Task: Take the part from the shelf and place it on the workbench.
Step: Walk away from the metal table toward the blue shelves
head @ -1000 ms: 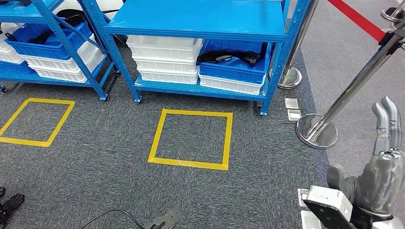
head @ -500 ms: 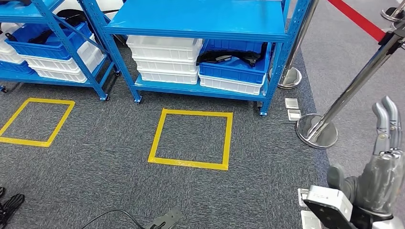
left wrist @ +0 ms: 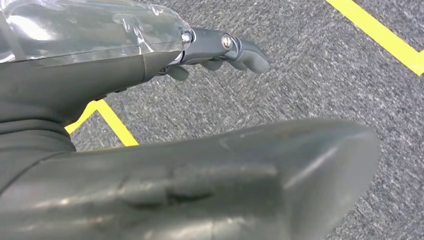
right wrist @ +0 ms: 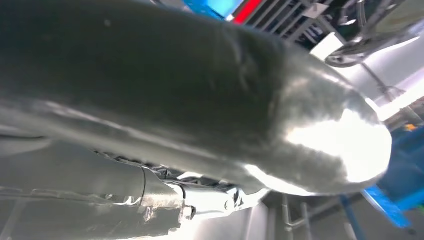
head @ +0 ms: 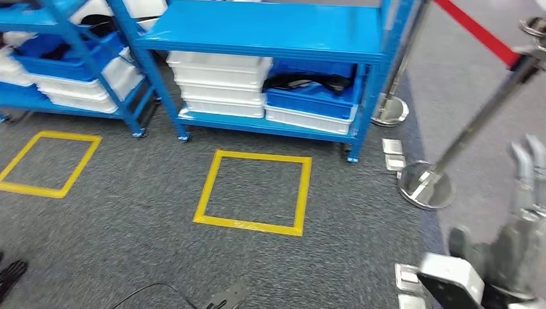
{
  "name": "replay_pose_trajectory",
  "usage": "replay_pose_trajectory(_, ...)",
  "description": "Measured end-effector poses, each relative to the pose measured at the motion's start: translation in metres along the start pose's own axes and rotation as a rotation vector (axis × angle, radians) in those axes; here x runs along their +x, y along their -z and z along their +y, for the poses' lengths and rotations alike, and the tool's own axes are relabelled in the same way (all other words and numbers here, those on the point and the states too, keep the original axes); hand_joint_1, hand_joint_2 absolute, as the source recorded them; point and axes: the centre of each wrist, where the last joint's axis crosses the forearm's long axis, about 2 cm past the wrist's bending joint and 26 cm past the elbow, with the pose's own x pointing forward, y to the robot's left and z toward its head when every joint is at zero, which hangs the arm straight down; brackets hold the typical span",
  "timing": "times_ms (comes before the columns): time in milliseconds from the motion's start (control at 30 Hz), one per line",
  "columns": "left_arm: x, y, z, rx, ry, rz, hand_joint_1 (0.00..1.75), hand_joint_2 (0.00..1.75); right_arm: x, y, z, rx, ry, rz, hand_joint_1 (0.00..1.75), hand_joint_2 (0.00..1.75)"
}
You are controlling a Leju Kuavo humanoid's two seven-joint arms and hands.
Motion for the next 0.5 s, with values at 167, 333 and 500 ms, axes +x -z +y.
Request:
replay_pose_trajectory(167,0.0017,0.0011,0.0008,0.002,0.004,-0.005,0.0,0.0,-0.0003,0.0003,-0.0005,-0.002,-0.003,0.0,0.0,0.0)
replay_pose_trajectory(333,0.0008,0.0005,0.0004,0.002,0.006,-0.003,0.0,0.0,-0.0006,0.0005,-0.0008,-0.003,-0.004,0.001,0.0,0.0)
replay_pose_trajectory(500,-0.0002,0.0004,0.0016,0.004,0.008,0.0,0.0,0.0,-0.001,0.0004,-0.001,-0.003,-0.004,0.005,0.0,0.0)
